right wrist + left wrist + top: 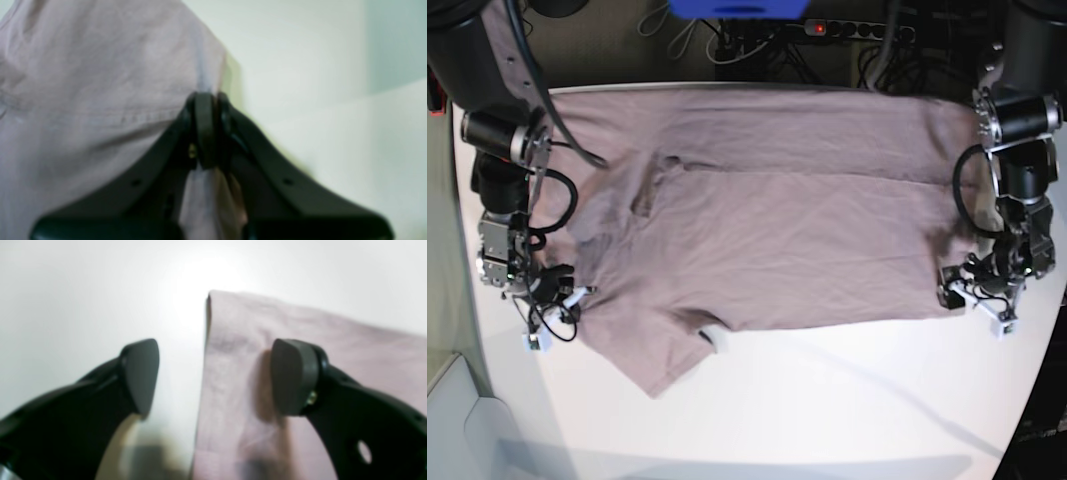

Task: Layout the t-shirt on the table in an organized manner, then fold the t-shirt properly
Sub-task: 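Move both grippers to the shirt's hem edge and grasp it, then lift the hem edge with both grippers and fold it toward the collar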

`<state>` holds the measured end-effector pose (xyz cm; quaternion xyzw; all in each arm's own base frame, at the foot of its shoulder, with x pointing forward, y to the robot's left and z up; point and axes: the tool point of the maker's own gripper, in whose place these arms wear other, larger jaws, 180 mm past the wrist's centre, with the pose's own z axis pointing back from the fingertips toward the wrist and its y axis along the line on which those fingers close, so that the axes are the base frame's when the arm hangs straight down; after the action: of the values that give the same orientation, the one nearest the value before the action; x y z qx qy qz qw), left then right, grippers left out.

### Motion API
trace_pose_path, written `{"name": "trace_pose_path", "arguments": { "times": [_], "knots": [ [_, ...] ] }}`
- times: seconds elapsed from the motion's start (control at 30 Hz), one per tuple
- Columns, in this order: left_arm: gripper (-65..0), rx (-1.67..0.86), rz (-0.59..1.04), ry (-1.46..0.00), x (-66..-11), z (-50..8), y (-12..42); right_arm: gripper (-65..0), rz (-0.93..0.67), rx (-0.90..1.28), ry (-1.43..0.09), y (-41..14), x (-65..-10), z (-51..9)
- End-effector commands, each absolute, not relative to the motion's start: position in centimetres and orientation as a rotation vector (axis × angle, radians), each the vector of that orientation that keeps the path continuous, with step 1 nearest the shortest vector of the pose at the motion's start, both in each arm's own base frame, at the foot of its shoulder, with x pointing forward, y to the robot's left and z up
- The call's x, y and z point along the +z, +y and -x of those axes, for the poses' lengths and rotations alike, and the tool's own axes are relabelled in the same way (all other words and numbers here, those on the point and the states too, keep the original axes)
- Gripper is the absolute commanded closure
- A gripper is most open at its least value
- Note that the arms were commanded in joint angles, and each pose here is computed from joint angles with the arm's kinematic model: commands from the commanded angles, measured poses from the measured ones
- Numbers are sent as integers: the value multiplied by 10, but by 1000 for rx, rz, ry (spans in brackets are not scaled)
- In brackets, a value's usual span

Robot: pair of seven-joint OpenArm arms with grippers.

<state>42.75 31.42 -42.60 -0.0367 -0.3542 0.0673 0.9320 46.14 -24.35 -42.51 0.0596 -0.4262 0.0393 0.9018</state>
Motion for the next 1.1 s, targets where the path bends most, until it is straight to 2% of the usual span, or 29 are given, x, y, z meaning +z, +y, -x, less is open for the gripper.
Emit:
{"name": "trace_pose_path", "arguments": {
  "times": [0.0,0.13,0.43,0.6,0.7,0.97,1.07],
  "knots": [
    [-508,89,85,-701,-426,-433,298,0,-100,82,-894,-253,-414,-469],
    [-492,11,64,-655,-440,-430,282,0,-101,82,-894,-252,-414,-469],
    [-186,48,81,-642,-457,-420,284,0,-102,82,-893,-252,-415,-469],
    [-89,48,75,-643,-456,-420,287,0,-101,84,-892,-252,-415,-469],
    [-2,49,72,-644,-455,-419,289,0,-102,82,-893,-252,-415,-469],
    [-2,-26,53,-663,-428,-432,282,0,-99,87,-880,-253,-413,-469],
    [-2,-66,40,-670,-417,-433,277,0,-64,105,-896,-261,-397,-475]
  ]
}}
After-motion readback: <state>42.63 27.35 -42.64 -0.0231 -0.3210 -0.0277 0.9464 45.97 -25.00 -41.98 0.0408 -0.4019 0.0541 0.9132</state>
